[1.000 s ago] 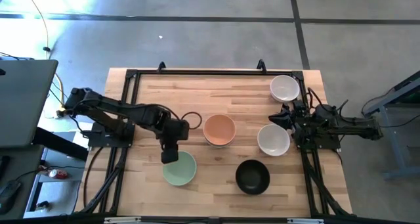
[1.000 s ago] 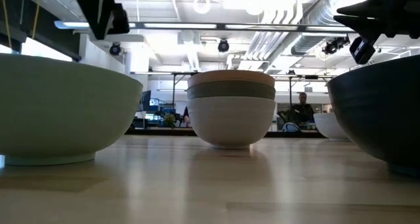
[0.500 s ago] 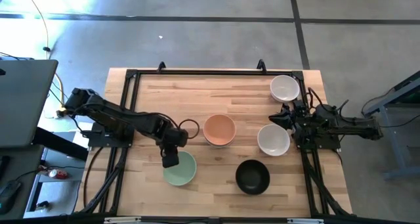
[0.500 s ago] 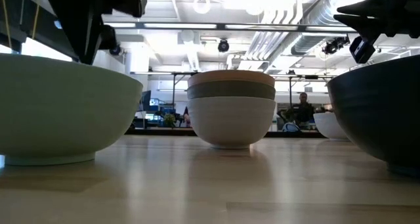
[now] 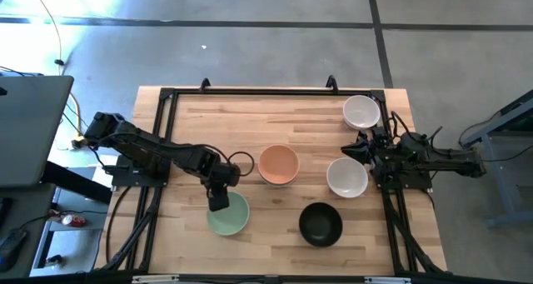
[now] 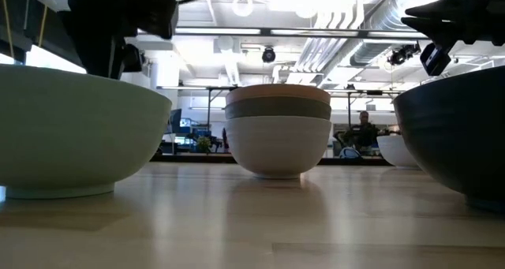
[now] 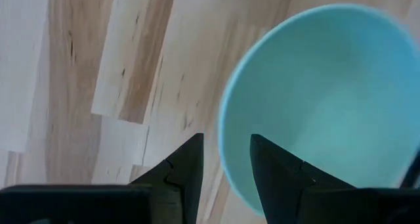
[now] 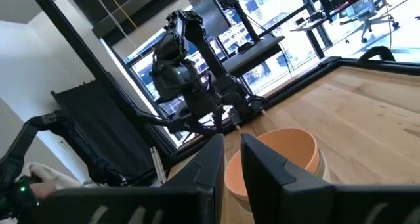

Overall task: Nest bowls inside each other
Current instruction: Stack the blue bowl on the orange bowl

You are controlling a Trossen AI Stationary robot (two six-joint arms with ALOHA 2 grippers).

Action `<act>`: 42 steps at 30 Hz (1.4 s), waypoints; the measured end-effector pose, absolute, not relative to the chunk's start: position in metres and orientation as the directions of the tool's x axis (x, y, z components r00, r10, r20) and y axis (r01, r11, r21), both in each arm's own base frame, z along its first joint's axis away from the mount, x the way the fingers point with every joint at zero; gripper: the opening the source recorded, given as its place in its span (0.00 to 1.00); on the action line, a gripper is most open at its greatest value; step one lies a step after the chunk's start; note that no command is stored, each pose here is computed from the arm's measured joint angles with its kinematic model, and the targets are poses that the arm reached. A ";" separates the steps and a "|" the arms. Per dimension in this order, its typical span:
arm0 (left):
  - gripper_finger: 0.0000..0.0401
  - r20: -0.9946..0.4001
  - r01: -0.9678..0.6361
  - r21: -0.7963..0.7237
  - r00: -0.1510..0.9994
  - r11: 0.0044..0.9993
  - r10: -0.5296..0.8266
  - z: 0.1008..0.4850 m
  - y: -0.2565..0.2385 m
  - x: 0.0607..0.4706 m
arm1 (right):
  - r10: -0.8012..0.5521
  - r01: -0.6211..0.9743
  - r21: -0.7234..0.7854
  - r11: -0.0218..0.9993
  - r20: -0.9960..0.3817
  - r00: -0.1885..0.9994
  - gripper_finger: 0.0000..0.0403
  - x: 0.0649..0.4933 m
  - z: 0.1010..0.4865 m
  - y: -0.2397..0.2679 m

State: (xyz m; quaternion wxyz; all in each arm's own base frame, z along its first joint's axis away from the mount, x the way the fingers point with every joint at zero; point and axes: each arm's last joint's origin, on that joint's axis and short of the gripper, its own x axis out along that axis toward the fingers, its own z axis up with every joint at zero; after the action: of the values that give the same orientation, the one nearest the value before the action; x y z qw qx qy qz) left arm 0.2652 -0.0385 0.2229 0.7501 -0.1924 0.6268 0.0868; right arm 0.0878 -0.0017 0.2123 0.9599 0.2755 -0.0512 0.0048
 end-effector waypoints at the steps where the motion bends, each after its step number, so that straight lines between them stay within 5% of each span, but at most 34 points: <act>1: 0.29 -0.975 -0.366 -0.180 0.191 0.913 -0.116 0.221 -0.039 0.266 | -0.019 -0.037 0.528 0.848 0.101 0.995 0.11 0.088 0.212 -0.002; 14: 0.27 -0.978 -0.322 -0.202 0.123 0.925 -0.171 0.186 -0.043 0.287 | -0.019 -0.038 0.529 0.848 0.101 0.995 0.11 0.088 0.212 -0.002; 21: 0.03 -0.973 -0.301 -0.223 0.123 0.927 -0.194 0.187 -0.042 0.288 | -0.019 -0.036 0.526 0.850 0.098 0.995 0.11 0.088 0.212 -0.002; 32: 0.01 -0.966 -0.290 -0.249 0.145 0.924 -0.214 0.195 -0.040 0.291 | -0.019 -0.032 0.520 0.854 0.093 0.996 0.11 0.088 0.212 -0.002; 42: 0.00 -0.964 -0.315 -0.164 0.251 0.935 -0.085 0.233 -0.022 0.297 | -0.019 -0.032 0.520 0.854 0.092 0.996 0.11 0.088 0.211 -0.002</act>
State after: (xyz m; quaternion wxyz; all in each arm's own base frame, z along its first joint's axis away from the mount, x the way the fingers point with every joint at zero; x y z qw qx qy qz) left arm 0.2967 -0.0216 0.2328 0.7734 -0.1647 0.6076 0.0745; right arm 0.0880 -0.0017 0.2114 0.9616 0.2704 -0.0470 0.0032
